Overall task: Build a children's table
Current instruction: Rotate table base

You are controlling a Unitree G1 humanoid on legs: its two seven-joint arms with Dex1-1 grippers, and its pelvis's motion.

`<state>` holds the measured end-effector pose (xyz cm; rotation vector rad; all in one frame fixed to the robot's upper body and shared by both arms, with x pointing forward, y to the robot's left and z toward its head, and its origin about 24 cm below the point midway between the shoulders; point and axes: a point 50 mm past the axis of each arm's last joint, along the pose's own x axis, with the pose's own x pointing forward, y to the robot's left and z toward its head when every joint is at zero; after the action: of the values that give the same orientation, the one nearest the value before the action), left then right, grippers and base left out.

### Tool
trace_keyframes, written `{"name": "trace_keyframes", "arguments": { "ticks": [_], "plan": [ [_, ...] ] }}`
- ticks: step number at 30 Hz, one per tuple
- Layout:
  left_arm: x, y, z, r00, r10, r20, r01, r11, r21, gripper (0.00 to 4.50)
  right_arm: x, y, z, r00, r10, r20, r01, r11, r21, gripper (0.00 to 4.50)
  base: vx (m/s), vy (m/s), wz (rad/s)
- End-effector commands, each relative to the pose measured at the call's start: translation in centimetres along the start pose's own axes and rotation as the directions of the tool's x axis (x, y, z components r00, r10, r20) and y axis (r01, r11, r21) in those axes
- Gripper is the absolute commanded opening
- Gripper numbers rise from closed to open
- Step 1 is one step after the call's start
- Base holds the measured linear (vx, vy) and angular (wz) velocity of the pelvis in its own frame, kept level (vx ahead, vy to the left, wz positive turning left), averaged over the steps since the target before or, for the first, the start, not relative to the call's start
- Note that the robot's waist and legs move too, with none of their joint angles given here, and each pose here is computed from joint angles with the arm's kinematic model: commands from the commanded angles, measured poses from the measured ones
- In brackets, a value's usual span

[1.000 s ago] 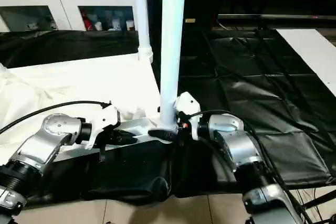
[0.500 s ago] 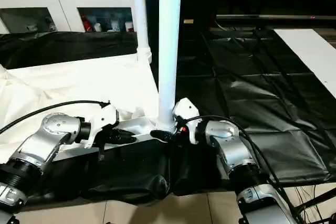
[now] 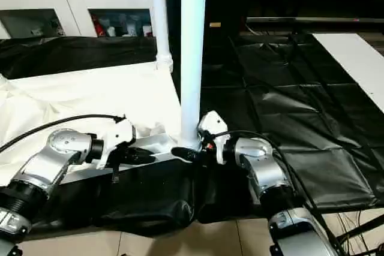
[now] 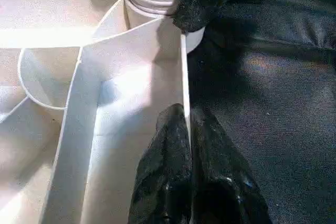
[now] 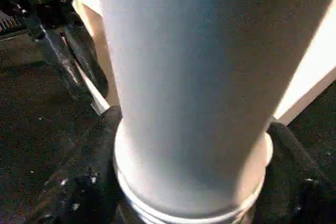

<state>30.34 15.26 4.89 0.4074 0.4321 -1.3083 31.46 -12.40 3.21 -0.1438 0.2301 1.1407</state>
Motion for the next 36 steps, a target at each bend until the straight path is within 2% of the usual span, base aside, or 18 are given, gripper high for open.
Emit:
{"name": "trace_keyframes", "arguments": {
  "ticks": [1,15,18,22,25,27,28,29,32,34,36],
  "plan": [
    [-0.3,0.4,0.7,0.999,0.005,0.033,-0.006,1.0,0.024,0.0,0.1,-0.3,0.5,1.0,-0.004,0.027,0.005,1.0,-0.008,2.89,0.0,0.0,0.0],
    [-0.5,0.8,0.6,0.999,0.036,0.023,-0.036,0.999,0.014,0.0,0.4,-0.7,0.4,0.996,-0.07,0.049,0.071,0.997,-0.015,2.75,0.0,0.0,0.0],
    [-0.3,1.3,0.7,0.995,0.097,0.014,-0.097,0.995,-0.001,0.0,0.7,-1.1,0.2,0.981,-0.184,0.061,0.184,0.983,0.019,2.75,0.0,0.0,0.0],
    [-0.1,2.1,0.8,0.982,0.191,0.0,-0.191,0.98,-0.052,0.0,1.5,-1.2,-0.1,0.939,-0.334,0.08,0.325,0.94,0.104,2.75,0.0,0.0,0.0],
    [0.5,2.8,1.5,0.958,0.285,0.021,-0.281,0.954,-0.106,0.0,2.8,-1.0,-0.5,0.867,-0.494,0.067,0.472,0.856,0.209,2.75,0.0,0.0,0.0],
    [0.7,3.0,1.7,0.951,0.31,0.015,-0.306,0.945,-0.112,0.0,3.2,-0.9,-0.6,0.84,-0.54,0.05,0.516,0.824,0.234,2.74,0.0,0.0,0.0],
    [1.0,3.2,1.9,0.942,0.335,0.007,-0.332,0.936,-0.117,0.0,3.5,-1.0,-0.7,0.802,-0.597,0.028,0.57,0.778,0.264,2.74,0.0,0.0,0.0],
    [1.6,3.5,2.5,0.926,0.378,0.002,-0.374,0.917,-0.134,0.0,4.1,-1.0,-0.9,0.726,-0.687,-0.019,0.66,0.69,0.295,2.74,0.0,0.0,0.0],
    [2.0,3.6,2.8,0.915,0.403,-0.004,-0.399,0.905,-0.148,0.0,4.5,-0.9,-0.9,0.687,-0.726,-0.041,0.7,0.645,0.308,2.74,0.0,0.0,0.0],
    [2.6,3.6,3.4,0.907,0.42,-0.002,-0.415,0.896,-0.156,0.0,5.6,-0.2,-0.5,0.642,-0.765,-0.049,0.731,0.591,0.34,2.74,0.0,0.0,0.0],
    [2.8,3.5,3.6,0.907,0.422,0.0,-0.417,0.896,-0.154,0.0,6.0,0.0,-0.3,0.637,-0.77,-0.041,0.733,0.589,0.342,2.74,0.0,0.0,0.0]
  ]
}}
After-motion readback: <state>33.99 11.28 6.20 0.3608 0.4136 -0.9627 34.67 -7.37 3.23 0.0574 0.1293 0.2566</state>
